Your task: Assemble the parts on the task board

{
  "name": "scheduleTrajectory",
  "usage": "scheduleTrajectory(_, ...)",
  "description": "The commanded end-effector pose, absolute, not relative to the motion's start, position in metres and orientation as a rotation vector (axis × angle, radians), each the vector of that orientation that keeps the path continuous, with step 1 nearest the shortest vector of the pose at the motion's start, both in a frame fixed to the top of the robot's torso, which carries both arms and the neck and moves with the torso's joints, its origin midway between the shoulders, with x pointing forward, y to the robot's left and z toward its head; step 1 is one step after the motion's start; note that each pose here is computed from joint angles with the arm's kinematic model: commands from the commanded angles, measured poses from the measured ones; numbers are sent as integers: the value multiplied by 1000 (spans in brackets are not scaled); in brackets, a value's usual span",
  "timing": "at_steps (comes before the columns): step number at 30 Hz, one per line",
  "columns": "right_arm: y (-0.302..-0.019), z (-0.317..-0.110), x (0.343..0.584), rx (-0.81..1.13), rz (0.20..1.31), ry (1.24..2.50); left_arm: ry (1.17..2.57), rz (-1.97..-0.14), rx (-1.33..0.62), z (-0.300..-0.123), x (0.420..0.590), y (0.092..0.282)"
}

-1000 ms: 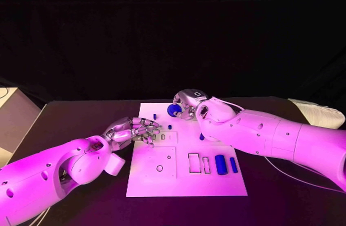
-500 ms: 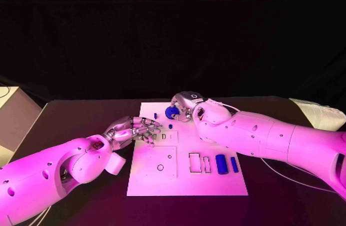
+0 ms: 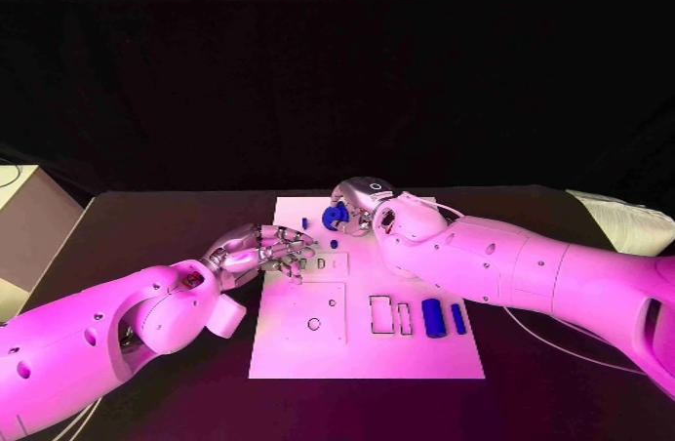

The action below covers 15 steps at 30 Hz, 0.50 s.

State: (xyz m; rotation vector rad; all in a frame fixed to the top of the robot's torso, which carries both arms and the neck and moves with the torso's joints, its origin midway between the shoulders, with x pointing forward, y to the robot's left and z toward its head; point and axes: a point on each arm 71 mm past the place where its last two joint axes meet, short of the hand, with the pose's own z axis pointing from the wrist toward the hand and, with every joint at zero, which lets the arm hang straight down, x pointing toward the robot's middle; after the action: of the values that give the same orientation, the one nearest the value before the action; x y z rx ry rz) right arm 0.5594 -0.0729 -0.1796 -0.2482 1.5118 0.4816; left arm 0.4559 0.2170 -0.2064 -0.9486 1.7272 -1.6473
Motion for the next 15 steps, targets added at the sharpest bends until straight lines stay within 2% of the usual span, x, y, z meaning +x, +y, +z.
scheduleTrajectory(1, -73, -184, 559, -265, 468, 1528, 1725, -1667, -935, -205, 455, 215)
scheduleTrajectory(15, -81, -185, 564, -249, 431, 1522, 1728, -1662, -937, -205, 455, 217)
